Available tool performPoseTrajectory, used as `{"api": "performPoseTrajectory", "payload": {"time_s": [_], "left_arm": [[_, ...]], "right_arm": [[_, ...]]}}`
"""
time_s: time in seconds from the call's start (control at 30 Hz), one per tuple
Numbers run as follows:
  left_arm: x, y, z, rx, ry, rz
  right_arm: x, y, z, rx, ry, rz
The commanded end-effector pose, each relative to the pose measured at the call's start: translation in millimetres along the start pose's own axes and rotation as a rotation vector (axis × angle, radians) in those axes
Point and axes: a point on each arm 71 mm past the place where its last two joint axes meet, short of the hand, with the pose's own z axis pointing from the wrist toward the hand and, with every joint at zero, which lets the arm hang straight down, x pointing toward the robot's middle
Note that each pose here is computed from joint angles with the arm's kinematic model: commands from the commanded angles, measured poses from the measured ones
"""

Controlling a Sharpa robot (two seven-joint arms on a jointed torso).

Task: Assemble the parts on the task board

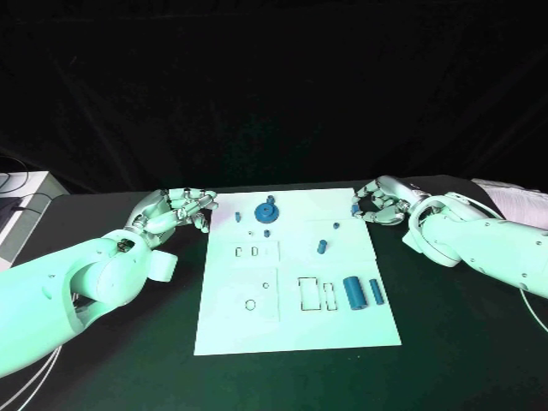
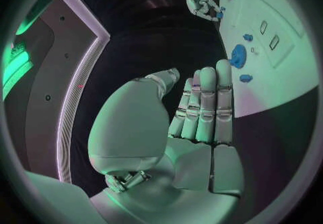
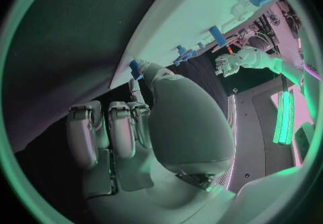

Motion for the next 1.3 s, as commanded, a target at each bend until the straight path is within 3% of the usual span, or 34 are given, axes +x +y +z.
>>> {"api": "performPoseTrajectory", "payload": {"time_s": [0.03,0.47,0.87,1.07,1.3], "left_arm": [[2.2,-1.0,0.3,0.010,0.016,-0.002],[1.2,-0.9,-0.1,0.008,0.012,0.000],[0.6,-0.6,0.2,0.007,0.010,0.001],[-0.7,-0.2,0.2,0.006,0.006,0.002],[-1.1,0.2,0.2,0.002,0.005,0.003]], "right_arm": [[3.7,0,0.0,-0.001,0.040,-0.006],[5.3,0,0.8,0.006,0.055,-0.013],[-0.8,7,-0.5,0.019,-0.060,-0.002],[-7.8,24,-1.3,0.027,-0.082,0.061],[-6.6,63,-1.2,0.021,-0.067,0.112]]}}
